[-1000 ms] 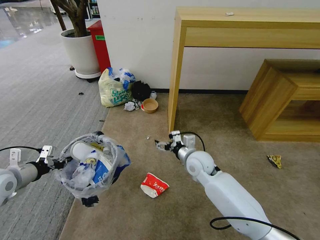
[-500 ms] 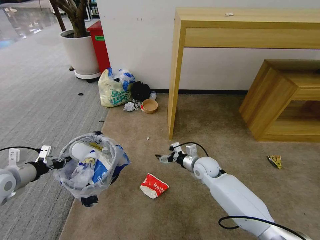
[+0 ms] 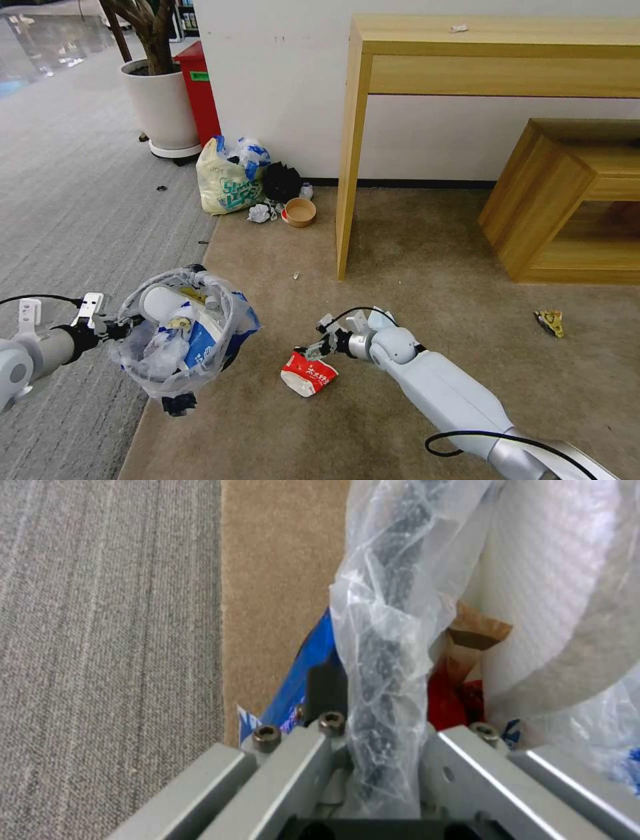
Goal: Pick up the trash bin and place the garbage on the floor into it.
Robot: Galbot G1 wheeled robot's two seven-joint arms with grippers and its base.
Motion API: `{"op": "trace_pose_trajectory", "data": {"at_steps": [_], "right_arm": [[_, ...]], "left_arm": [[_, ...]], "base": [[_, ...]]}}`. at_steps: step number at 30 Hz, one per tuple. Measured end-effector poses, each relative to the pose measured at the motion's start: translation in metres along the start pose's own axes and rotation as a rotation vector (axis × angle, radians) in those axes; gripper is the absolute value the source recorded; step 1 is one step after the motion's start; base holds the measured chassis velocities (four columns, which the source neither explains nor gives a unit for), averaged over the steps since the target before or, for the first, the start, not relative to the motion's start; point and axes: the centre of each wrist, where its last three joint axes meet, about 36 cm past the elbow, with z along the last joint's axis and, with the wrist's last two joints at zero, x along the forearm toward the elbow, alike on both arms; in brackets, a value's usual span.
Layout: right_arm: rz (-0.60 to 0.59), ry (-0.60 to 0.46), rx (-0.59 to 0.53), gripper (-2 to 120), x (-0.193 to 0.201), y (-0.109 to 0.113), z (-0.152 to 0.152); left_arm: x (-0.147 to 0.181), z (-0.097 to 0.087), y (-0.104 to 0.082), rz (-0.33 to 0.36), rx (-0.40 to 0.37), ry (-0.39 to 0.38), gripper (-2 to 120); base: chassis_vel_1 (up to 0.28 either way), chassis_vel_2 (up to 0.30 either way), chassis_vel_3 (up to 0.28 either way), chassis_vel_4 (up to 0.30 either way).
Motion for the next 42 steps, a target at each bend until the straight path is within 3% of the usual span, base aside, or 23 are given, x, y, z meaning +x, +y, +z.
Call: {"op": "trace_pose_trajectory", "data": {"at_steps": [14, 21, 35, 42], "right_arm": [[-0.097, 0.158, 0.093, 100, -0.017, 0.041, -0.017], [-0.038, 0.241, 0.071, 100, -0.030, 0.055, -0.019], [0.024, 0.368, 0.019, 100, -0.047, 0.059, -0.018], [0.119, 0.415, 0.003, 100, -0.061, 0.051, -0.010]], "left_arm": [[0.001, -0.002, -0.006, 0.001, -0.009, -0.009, 0], [0.002, -0.003, -0.006, 0.001, -0.011, -0.012, 0], [0.000, -0.001, -0.004, -0.001, 0.005, -0.017, 0], [0.002, -0.003, -0.003, 0.004, 0.012, -0.032, 0]], "base": [[0.000, 0.000, 0.000, 0.000], [0.000, 0.000, 0.000, 0.000], [0.000, 0.000, 0.000, 0.000], [0.000, 0.000, 0.000, 0.000]]}}
